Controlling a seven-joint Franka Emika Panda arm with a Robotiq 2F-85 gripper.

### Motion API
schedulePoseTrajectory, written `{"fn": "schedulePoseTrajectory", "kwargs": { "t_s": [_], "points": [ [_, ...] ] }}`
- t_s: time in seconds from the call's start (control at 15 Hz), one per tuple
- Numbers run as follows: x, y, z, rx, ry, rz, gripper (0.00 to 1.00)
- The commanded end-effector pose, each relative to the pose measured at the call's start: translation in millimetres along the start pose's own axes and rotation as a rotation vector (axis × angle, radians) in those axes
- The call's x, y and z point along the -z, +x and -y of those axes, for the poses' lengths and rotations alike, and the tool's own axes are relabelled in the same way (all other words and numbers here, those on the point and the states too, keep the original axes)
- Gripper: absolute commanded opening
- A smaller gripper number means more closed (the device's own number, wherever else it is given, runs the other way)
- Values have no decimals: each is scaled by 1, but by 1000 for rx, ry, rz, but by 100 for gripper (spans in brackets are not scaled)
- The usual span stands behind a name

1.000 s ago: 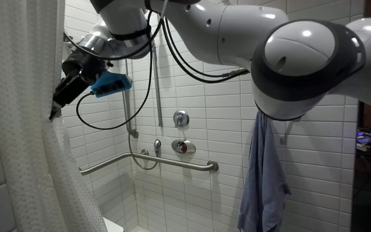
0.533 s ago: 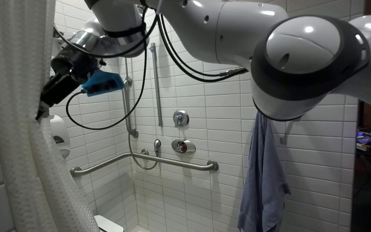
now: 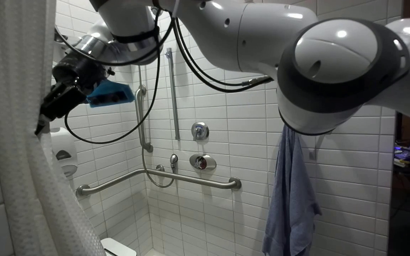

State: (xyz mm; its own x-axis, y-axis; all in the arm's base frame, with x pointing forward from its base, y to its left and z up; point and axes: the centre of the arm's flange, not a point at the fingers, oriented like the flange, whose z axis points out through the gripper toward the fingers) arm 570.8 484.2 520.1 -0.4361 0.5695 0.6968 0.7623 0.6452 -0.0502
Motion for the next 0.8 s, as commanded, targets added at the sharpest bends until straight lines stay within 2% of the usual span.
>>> {"fn": "schedulePoseTrajectory", "kwargs": {
  "t_s": [0.0,0.07,0.13,0.33,0.6,0.73],
  "points": [
    [-32,4,9,38,27,11,0],
    [-38,8,17,43,34,11,0],
    [-14,0,-53,66,56,0,0],
    [-27,3,-22,122,52,6,0],
    [-53,12,66,148,62,10,0],
    [-50,20,72,154,73,12,0]
  ]
}}
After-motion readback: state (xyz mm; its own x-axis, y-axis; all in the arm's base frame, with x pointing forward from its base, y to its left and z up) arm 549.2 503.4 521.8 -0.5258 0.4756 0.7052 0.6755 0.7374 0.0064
